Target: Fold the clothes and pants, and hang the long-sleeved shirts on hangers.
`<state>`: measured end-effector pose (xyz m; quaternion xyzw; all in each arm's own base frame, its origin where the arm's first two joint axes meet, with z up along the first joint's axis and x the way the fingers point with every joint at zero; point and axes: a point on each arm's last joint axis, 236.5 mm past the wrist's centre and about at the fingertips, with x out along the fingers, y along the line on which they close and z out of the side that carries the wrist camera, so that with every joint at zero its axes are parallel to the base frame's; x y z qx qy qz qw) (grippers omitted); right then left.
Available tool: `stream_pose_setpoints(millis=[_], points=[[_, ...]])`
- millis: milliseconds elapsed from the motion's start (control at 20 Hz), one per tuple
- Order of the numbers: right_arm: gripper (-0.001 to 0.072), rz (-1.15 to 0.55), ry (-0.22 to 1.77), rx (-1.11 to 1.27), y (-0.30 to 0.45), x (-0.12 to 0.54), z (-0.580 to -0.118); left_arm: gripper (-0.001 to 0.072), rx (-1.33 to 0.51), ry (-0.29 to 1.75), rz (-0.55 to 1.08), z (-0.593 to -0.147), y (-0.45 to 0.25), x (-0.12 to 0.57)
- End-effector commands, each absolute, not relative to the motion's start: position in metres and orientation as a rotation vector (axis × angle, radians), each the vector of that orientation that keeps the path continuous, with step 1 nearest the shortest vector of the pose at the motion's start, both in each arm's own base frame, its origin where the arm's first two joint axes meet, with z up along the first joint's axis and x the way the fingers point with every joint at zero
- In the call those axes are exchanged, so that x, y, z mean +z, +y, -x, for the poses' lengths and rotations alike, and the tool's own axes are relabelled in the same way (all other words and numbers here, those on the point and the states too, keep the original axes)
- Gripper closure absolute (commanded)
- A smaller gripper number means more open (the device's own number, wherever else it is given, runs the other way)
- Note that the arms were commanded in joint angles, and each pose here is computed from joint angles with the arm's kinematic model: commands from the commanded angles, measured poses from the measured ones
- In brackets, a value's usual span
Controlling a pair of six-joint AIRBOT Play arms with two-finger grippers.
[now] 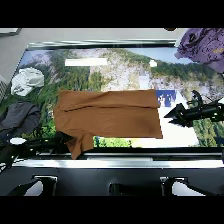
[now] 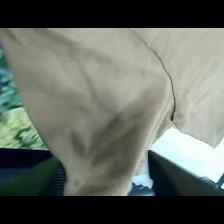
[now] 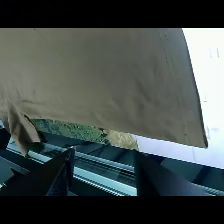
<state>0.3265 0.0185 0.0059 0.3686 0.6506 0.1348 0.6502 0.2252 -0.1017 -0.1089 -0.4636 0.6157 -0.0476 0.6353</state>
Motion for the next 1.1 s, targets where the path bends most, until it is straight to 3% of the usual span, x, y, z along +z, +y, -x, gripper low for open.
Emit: stream_pose_setpoints(millis=[0, 50, 400, 650, 1050], points=[[0.0282, -0.861, 1.469, 0.329, 0.023, 0.011, -0.328, 0.056, -0.102, 1.432, 1.032, -0.223, -0.105, -0.119], [0.0282, -0.857, 1.469, 0.329, 0.023, 0.012, -0.328, 0.0685, -0.101, 1.429, 1.033, -0.223, -0.104, -0.119], [0.0282, -0.853, 1.496, 0.132, -0.035, -0.022, -0.313, 0.0688, -0.12, 1.446, 1.034, -0.22, -0.108, -0.117], [0.028, -0.917, 1.597, 0.182, -0.018, -0.067, -0.293, 0.0687, -0.135, 1.458, 1.036, -0.217, -0.11, -0.116], [0.028, -0.936, 1.585, 0.189, -0.008, -0.092, -0.283, 0.0687, -0.144, 1.468, 1.04, -0.215, -0.112, -0.114]])
